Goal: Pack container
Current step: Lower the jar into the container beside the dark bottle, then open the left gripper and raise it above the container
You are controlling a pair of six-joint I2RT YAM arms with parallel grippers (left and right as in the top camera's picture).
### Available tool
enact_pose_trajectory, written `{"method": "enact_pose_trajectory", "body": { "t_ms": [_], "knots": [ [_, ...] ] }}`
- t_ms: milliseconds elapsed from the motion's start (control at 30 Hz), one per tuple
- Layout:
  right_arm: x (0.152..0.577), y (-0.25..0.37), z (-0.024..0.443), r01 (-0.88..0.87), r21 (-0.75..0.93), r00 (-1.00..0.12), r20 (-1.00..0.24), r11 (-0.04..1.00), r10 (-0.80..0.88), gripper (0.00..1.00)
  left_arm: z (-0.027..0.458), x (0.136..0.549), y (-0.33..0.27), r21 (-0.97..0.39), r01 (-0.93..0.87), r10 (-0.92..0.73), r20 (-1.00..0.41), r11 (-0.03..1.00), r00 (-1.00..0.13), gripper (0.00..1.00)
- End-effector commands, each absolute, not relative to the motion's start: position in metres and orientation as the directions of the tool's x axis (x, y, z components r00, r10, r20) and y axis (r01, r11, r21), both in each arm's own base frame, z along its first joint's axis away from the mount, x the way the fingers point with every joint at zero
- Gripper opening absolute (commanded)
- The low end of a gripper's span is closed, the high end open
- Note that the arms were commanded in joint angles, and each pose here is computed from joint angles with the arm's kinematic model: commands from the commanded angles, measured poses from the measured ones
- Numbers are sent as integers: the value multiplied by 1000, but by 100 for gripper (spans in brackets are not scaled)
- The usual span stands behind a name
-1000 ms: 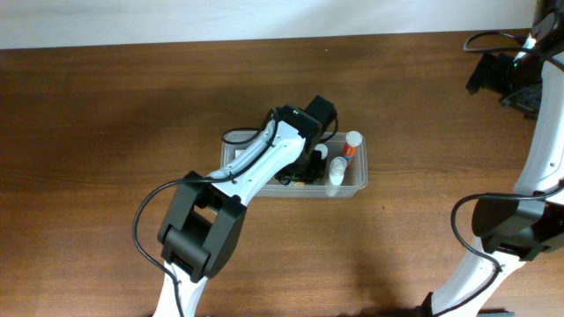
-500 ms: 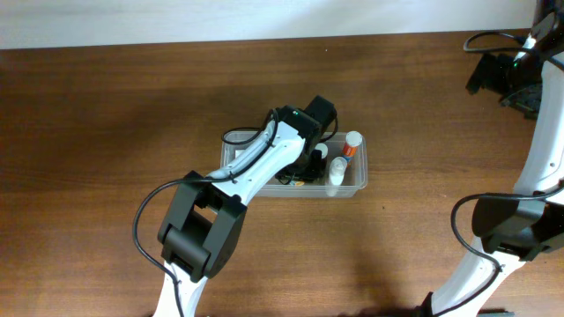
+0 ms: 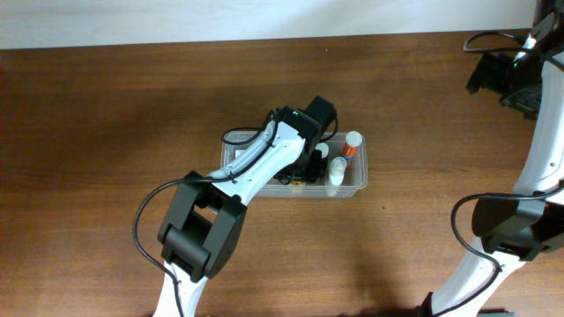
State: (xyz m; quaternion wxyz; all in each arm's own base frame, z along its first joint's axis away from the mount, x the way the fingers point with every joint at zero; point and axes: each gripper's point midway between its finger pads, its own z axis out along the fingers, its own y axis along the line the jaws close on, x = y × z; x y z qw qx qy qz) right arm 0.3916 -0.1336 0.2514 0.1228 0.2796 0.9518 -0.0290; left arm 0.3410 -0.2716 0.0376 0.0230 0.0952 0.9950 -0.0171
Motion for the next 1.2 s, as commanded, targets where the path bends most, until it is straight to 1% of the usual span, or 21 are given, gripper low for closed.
{"method": "enact_pose_trajectory", "body": {
  "t_ms": [0, 200, 300, 467, 533, 633, 667, 800, 1167],
  "knots": [
    [386, -134, 266, 543, 12, -803, -285, 840, 524, 98, 32, 336, -267, -18, 181, 181, -27, 983, -983, 49],
    [386, -134, 266, 543, 12, -803, -285, 840, 524, 98, 33, 336, -267, -19, 181, 181, -28, 983, -983, 49],
    [386, -134, 266, 543, 12, -803, -285, 840, 524, 98, 37, 338, -265, -17, 173, 173, -24, 985, -985, 44],
    [386, -135, 266, 543, 12, -803, -285, 840, 523, 98, 64, 352, -257, -23, 163, 162, -36, 986, -986, 44],
    [386, -135, 266, 543, 12, -803, -285, 840, 523, 98, 82, 362, -255, -33, 161, 158, -59, 986, -986, 47],
    [386, -135, 266, 543, 12, -803, -285, 840, 523, 98, 113, 380, -249, -56, 134, 128, -108, 989, -986, 60],
    [386, -135, 266, 543, 12, -803, -285, 840, 523, 98, 124, 385, -248, -68, 127, 118, -126, 990, -985, 61],
    [386, -134, 266, 543, 12, -803, -285, 840, 524, 98, 146, 391, -254, -128, 156, 136, -153, 979, -979, 59],
    [386, -134, 266, 543, 12, -803, -285, 840, 524, 98, 140, 383, -248, -85, 157, 146, -122, 984, -982, 60]
  ]
}}
